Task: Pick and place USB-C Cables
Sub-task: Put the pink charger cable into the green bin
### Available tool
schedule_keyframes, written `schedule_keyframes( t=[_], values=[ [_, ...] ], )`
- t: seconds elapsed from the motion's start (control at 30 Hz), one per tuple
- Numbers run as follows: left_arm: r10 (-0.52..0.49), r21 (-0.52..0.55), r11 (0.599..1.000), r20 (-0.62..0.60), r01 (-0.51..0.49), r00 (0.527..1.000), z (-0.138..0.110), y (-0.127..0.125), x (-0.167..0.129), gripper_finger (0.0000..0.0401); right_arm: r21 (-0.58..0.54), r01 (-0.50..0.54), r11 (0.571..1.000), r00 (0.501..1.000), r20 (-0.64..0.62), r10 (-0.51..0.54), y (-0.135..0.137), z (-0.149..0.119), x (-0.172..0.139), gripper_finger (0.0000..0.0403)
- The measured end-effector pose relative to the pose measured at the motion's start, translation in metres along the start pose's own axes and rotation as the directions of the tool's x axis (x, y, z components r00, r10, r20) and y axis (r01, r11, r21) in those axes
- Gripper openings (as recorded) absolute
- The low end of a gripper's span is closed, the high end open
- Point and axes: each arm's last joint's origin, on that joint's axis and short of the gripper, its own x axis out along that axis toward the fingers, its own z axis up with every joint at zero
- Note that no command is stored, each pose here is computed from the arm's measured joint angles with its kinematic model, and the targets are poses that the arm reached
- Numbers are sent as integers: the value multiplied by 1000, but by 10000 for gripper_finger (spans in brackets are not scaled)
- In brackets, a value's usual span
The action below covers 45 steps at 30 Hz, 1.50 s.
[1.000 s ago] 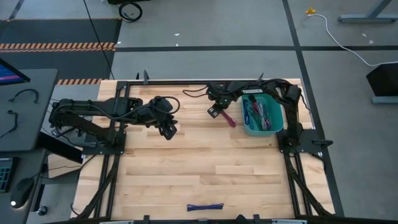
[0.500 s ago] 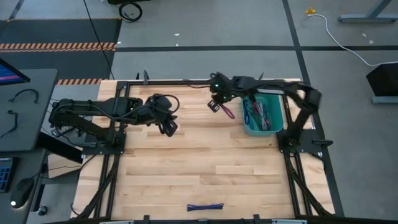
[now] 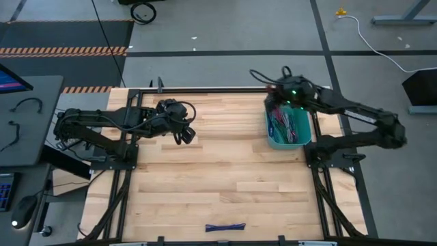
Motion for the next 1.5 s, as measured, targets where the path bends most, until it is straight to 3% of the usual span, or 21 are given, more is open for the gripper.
schedule_keyframes(
  t=[0.17,0.3,0.53,0.83,1.03,1.27,1.5],
  values=[
    [4,-4,1000,1,-4,1000,1,1,1,123,157,44,987,999,-7,-43,-25,-30,-5,37],
    [1,-9,1000,6,-1,1000,1,1,1,123,240,64,969,998,-26,-60,-35,-37,-4,37],
    [-14,-27,1000,27,14,1000,4,-1,1,123,358,144,922,972,-224,-64,-54,-41,15,37],
    [-22,-44,999,42,24,999,5,-2,1,123,376,279,883,870,-489,-66,-57,-85,82,38],
    [-25,-61,998,39,28,999,5,-2,1,123,331,322,887,820,-566,-86,-56,-100,112,41],
    [-27,-66,997,39,30,999,5,-2,0,123,304,340,890,813,-571,-115,-57,-102,117,99],
    [-27,-66,997,39,29,999,5,-2,0,123,312,224,924,878,-475,-52,-55,-86,90,172]
  ],
)
